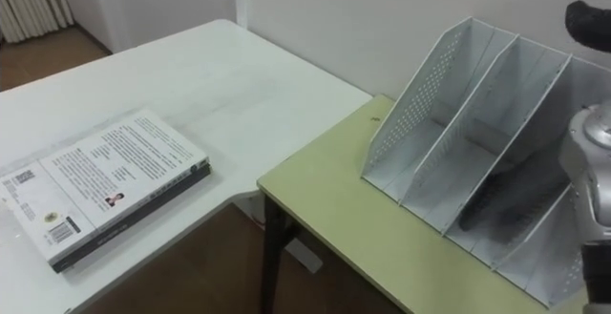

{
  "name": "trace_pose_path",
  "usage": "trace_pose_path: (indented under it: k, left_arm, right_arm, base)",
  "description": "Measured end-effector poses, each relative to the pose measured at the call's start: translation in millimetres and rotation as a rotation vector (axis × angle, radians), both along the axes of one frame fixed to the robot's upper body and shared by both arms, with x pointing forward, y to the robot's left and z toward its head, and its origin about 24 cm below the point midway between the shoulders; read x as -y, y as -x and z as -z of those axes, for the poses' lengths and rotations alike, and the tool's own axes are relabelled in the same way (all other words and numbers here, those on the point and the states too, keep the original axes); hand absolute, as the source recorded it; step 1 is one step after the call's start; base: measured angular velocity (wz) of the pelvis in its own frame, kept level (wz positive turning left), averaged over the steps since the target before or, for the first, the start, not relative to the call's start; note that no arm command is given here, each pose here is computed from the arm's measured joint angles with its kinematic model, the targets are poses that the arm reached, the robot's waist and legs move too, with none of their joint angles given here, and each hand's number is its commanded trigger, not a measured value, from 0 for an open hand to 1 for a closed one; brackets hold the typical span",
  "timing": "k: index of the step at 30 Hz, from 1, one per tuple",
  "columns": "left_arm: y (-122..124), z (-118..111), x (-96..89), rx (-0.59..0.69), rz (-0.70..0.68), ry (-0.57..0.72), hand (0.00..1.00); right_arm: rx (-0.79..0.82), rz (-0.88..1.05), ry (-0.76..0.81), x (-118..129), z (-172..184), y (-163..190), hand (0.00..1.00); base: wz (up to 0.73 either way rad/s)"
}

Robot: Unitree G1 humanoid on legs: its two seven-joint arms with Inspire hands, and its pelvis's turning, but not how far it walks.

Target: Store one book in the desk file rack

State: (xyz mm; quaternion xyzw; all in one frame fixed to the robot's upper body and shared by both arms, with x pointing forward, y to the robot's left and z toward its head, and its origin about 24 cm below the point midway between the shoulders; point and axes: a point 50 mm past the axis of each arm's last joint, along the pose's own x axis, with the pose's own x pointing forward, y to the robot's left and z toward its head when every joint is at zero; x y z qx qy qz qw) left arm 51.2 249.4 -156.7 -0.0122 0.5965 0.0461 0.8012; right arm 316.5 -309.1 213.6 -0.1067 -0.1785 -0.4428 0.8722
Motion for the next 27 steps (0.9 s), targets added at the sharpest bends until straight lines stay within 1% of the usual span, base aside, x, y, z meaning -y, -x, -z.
trace_pose_path:
  k: [2, 6, 8, 9, 12, 15, 18, 20, 21, 24, 27]
  left_arm:
    - [0, 0, 0.7, 0.001, -0.002, 0.001, 0.00]
    - [1, 0, 0.4, 0.008, -0.008, -0.003, 0.00]
    - [1, 0, -0.1, 0.013, -0.009, -0.012, 0.00]
    - [1, 0, 0.5, 0.014, -0.010, -0.013, 0.00]
    - [0, 0, 0.5, 0.018, -0.020, -0.011, 0.00]
    - [2, 1, 0.6, 0.017, -0.022, -0.008, 0.00]
    - [3, 1, 2.0, 0.018, -0.040, 0.006, 0.00]
    - [1, 2, 2.1, 0.021, -0.039, 0.007, 0.00]
    - [1, 2, 2.0, 0.022, -0.038, 0.007, 0.00]
    - [0, 2, 1.8, 0.020, -0.037, 0.013, 0.00]
    - [-4, 1, 0.6, 0.029, -0.027, 0.025, 0.00]
  right_arm:
    - [0.079, -0.040, 0.031, -10, -17, 5, 0.00]
    - [0.180, -0.112, 0.079, -26, -39, 14, 0.00]
    - [0.224, -0.158, 0.145, -38, -49, 22, 0.00]
    - [0.237, -0.199, 0.170, -46, -51, 23, 0.00]
    - [0.230, -0.295, 0.226, -60, -52, 27, 0.00]
    - [0.170, -0.392, 0.300, -72, -43, 28, 0.00]
    - [0.114, -0.546, 0.348, -93, -30, 32, 0.00]
    - [0.048, -0.708, 0.386, -110, -20, 34, 0.00]
    - [0.035, -0.751, 0.386, -114, -18, 35, 0.00]
    - [-0.035, -1.014, 0.442, -142, -9, 41, 0.00]
    - [-0.117, -1.157, 0.474, -153, 2, 43, 0.00]
  base:
    - [0.00]
    - [-0.07]
    - [-0.13]
    - [-0.11]
    - [-0.04]
    - [0.00]
    - [0.00]
    - [0.00]
    - [0.00]
    - [0.00]
    - [0.00]
